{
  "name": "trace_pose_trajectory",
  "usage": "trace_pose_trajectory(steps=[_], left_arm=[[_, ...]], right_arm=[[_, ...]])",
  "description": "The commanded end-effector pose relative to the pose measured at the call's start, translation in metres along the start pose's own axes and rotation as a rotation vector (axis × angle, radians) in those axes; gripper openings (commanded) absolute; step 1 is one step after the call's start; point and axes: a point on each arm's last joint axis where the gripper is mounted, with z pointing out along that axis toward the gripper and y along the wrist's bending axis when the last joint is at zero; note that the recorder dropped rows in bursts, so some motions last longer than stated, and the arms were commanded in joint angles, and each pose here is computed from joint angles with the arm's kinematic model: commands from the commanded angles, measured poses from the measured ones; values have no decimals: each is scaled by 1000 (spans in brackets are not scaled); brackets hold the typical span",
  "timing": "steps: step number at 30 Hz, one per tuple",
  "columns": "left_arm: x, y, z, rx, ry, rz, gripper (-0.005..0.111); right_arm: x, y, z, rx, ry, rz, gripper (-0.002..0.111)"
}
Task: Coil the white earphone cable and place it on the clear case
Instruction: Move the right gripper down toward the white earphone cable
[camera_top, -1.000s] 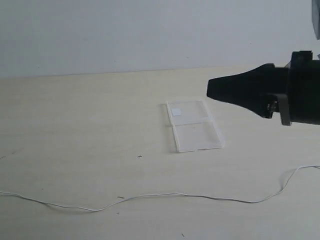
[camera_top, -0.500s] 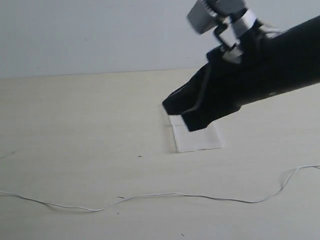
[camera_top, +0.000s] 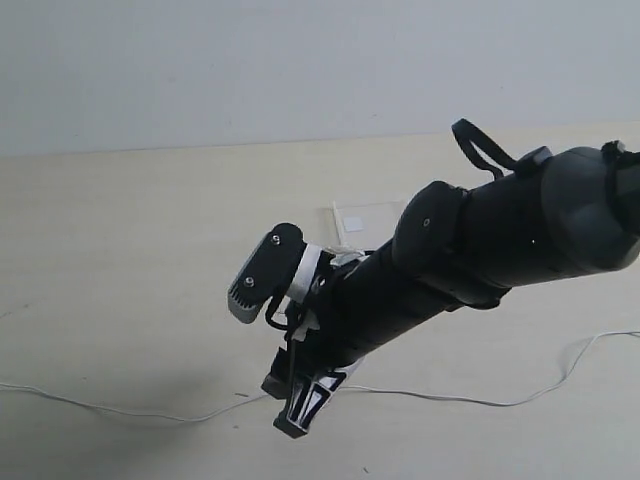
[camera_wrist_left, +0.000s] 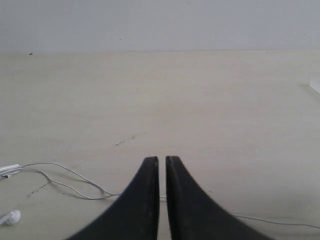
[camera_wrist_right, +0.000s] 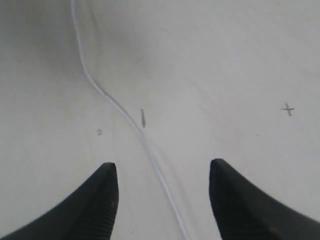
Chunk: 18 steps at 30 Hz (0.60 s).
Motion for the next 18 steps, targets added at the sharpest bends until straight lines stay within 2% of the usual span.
trace_pose_trajectory(steps=[1, 18], left_arm=[[-2, 0, 0, -3, -19, 1, 8], [-2, 0, 0, -3, -19, 1, 8]], right_arm=[[-3, -6, 3, 60, -33, 51, 56], [7, -2, 19, 8, 20, 62, 56]])
